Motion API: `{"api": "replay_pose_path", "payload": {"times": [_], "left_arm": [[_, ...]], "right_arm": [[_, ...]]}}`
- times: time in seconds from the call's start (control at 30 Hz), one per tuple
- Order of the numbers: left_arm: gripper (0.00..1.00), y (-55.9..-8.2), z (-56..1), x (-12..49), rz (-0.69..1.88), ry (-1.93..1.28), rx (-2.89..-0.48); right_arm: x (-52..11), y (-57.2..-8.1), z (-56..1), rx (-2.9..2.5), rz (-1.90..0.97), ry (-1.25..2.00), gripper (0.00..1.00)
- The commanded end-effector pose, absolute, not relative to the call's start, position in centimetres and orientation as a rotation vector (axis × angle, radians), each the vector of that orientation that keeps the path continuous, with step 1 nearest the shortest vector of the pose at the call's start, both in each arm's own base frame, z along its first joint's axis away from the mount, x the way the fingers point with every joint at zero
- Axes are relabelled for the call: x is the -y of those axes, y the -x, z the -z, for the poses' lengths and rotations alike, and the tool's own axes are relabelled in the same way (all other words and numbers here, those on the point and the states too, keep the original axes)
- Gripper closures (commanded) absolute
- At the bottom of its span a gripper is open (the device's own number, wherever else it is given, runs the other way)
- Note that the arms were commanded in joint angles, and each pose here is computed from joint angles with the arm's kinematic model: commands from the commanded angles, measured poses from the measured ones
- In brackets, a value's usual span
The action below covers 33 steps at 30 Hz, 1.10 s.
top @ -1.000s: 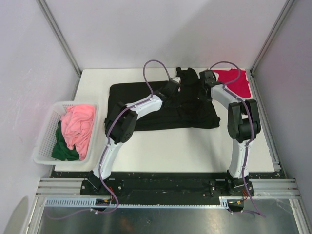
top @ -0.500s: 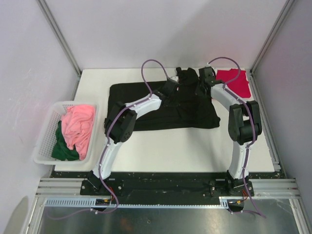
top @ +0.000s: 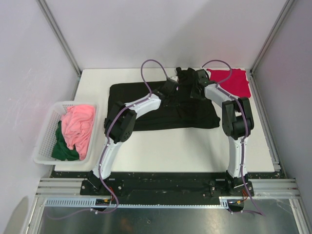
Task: Fold and stack the t-shirts
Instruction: Fold the flattened tshirt in 1/3 of the way
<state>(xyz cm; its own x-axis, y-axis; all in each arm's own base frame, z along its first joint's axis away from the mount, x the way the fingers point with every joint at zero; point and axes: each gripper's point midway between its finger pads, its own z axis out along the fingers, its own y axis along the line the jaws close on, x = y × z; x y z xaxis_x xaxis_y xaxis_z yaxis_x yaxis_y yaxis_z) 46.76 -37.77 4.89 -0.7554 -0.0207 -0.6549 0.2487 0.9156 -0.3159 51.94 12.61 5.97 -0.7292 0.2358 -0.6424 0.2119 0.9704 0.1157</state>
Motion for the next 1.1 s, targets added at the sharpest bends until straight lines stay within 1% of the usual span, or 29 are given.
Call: {"api": "replay_pose_path", "payload": {"times": [0.0, 0.17, 0.33, 0.37, 0.53, 0.6, 0.83, 1.07], "left_arm": [[1.0, -47.3, -6.3, 37.9, 0.546, -0.132, -2.35], [1.0, -47.2, -6.2, 38.0, 0.55, -0.132, -2.352], [1.0, -47.3, -6.3, 38.0, 0.551, -0.132, -2.351], [1.0, -47.3, -6.2, 37.9, 0.55, -0.131, -2.351], [1.0, -47.2, -6.4, 37.9, 0.551, -0.131, -2.349], [1.0, -47.3, -6.8, 37.8, 0.55, -0.128, -2.343], [1.0, -47.5, -8.3, 37.2, 0.547, -0.113, -2.318], [1.0, -48.2, -10.0, 36.7, 0.554, -0.087, -2.285]], "right_arm": [[-12.3, -52.6, -6.2, -2.396, 0.012, -0.309, 0.61], [-11.7, -52.4, -5.4, -2.41, 0.065, -0.315, 0.62], [-11.2, -52.0, -5.0, -2.416, 0.106, -0.325, 0.65], [-11.1, -52.0, -5.0, -2.417, 0.109, -0.327, 0.68], [-11.1, -52.2, -5.9, -2.399, 0.1, -0.333, 0.92], [-11.2, -52.4, -6.7, -2.384, 0.092, -0.334, 0.98], [-11.4, -53.3, -10.6, -2.303, 0.049, -0.34, 1.0], [-11.6, -53.6, -11.8, -2.267, 0.01, -0.356, 1.0]]}}
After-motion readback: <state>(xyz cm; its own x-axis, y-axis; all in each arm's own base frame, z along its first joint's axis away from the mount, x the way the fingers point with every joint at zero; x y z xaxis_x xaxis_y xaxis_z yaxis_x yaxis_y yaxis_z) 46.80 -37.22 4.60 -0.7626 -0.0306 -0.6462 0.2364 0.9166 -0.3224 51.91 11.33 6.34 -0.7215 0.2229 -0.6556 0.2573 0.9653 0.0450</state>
